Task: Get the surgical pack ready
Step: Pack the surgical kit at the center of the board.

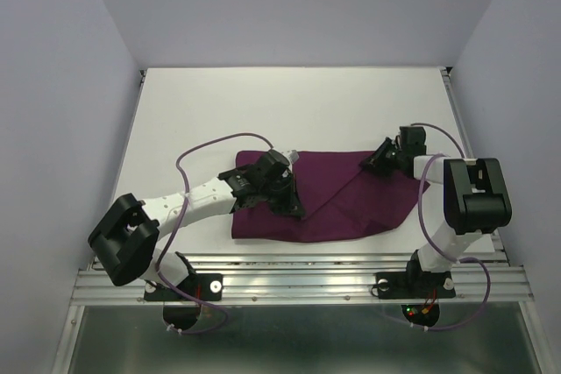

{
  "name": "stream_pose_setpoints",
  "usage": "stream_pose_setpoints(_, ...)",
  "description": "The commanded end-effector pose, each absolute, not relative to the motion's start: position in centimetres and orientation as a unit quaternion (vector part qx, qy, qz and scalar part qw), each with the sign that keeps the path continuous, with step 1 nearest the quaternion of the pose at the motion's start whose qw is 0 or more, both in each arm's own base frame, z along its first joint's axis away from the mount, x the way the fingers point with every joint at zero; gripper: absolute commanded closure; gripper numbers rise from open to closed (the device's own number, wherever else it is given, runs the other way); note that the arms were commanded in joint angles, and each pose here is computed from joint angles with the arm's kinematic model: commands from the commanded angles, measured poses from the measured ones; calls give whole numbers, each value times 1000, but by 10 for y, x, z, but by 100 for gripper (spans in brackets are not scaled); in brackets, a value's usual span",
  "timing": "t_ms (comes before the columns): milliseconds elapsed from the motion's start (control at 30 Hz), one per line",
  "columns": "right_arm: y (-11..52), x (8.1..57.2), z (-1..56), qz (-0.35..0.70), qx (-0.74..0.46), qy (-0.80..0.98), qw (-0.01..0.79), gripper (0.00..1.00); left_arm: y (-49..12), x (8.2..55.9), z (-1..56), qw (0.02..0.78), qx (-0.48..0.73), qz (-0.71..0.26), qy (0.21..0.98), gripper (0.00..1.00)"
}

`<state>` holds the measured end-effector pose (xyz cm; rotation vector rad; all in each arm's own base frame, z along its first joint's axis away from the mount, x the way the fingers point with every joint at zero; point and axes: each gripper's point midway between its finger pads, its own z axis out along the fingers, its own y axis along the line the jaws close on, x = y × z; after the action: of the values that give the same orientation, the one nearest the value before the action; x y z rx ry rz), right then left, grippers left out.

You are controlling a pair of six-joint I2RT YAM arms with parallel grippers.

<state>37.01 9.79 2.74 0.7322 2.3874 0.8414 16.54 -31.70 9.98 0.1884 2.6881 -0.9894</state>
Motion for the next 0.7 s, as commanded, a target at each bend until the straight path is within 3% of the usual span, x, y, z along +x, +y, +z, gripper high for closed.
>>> stream_pose_setpoints(0, 96, 392, 46, 320, 253, 867, 287, 95, -331, 171, 125, 158, 80, -370, 912, 100)
stream_pose_setpoints(67, 93, 397, 49, 310, 255, 867, 296, 99, -331, 172, 127, 160, 79, -369, 912, 100)
stream_pose_setpoints(400, 83, 442, 72, 299, 276, 851, 332, 99, -332, 172, 133, 164, 76, -375, 909, 100)
stream_pose_setpoints(667, 79, 447, 63, 288, 292, 851, 329, 99, -330, 167, 120, 151, 78, -367, 915, 100)
